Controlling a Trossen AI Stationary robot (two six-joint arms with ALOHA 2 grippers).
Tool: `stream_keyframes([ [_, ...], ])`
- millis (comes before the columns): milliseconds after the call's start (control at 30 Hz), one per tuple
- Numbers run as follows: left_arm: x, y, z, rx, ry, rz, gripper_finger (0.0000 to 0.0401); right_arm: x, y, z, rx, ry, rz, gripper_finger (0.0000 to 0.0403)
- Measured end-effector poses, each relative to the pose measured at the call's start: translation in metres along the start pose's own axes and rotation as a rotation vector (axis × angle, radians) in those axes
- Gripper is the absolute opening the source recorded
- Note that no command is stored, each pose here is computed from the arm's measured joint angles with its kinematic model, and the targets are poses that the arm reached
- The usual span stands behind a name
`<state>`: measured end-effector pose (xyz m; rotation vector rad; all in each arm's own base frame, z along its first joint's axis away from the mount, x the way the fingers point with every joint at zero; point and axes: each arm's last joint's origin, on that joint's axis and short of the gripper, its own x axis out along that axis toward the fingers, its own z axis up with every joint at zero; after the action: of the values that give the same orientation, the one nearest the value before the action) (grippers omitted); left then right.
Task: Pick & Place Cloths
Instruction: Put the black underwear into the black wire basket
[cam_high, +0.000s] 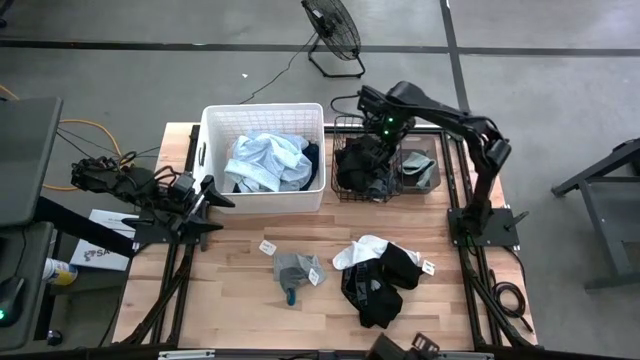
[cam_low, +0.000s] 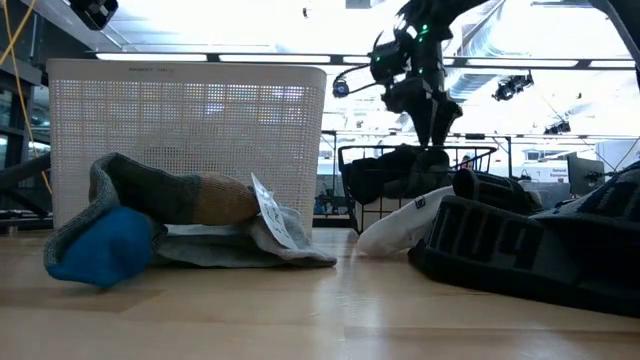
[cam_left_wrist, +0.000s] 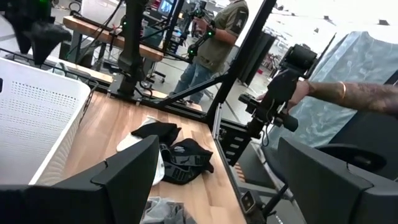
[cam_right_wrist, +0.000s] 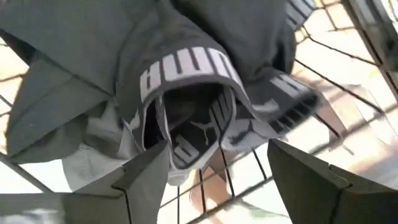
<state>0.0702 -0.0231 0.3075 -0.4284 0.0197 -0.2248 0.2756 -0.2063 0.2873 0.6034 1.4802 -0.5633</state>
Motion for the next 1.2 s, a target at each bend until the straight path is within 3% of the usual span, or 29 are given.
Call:
stream_keyframes([
  [267, 0.0, 0.0, 0.0, -0.01, -0.001, -0.001, 0.0324, -0.034, 0.008, -0.023, 0.121, -0.105, 0.019, 0.0262],
  [567, 0.0, 0.001, -0.003, -0.004, 0.036, 0.013, 0.0324, -0.055, 0.036, -0.045, 0.196, -0.164, 0.069, 0.0262],
  [967, 0.0, 0.003, -0.007, -0.018, 0.07, 0.027, 0.0324, -0.057, 0.08, -0.071, 0.156, -0.091, 0.077, 0.0262],
  [1200, -0.001, 0.0, -0.008, -0.02, 0.118, -0.063, 0.0324, -0.056, 0.102, -0.088, 0.19, -0.016, 0.066, 0.0262],
])
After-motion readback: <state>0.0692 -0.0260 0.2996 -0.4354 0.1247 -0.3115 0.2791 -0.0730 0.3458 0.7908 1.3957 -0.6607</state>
